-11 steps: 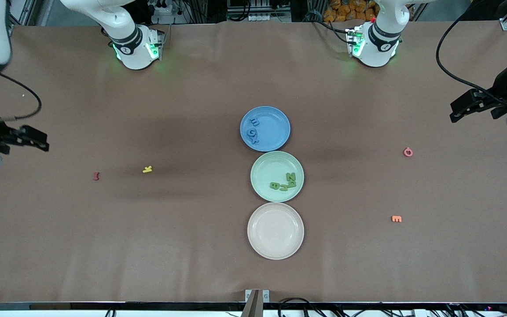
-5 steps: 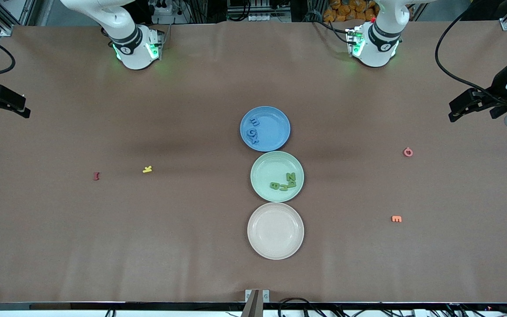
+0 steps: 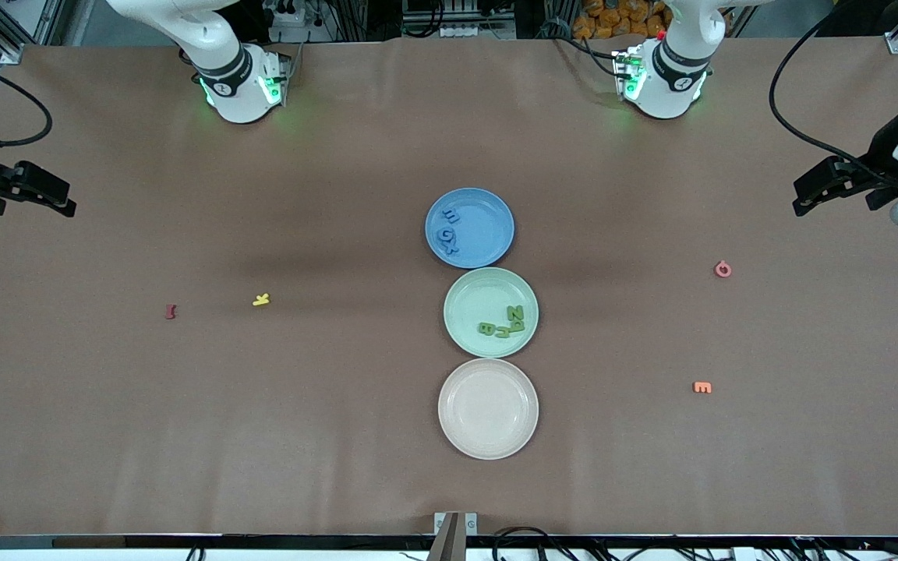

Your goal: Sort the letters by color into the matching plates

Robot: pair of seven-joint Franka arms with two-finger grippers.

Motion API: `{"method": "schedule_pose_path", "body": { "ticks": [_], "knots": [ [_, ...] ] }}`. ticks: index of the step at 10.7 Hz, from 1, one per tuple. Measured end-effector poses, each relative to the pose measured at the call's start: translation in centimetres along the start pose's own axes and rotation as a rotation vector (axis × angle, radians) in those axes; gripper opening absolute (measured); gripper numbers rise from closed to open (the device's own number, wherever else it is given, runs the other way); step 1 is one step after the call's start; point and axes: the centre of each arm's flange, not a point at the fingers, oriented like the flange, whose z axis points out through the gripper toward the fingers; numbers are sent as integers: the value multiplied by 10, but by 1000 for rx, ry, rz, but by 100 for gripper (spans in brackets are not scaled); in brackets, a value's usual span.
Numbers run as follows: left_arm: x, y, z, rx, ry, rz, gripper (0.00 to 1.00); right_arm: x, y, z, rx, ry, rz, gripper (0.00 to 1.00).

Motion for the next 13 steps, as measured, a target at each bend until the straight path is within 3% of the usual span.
{"method": "schedule_pose_path", "body": {
  "ticks": [13],
  "knots": [
    [1, 7, 6, 0, -11, 18, 100, 3, -16, 0, 0, 23, -26, 100]
  ]
}}
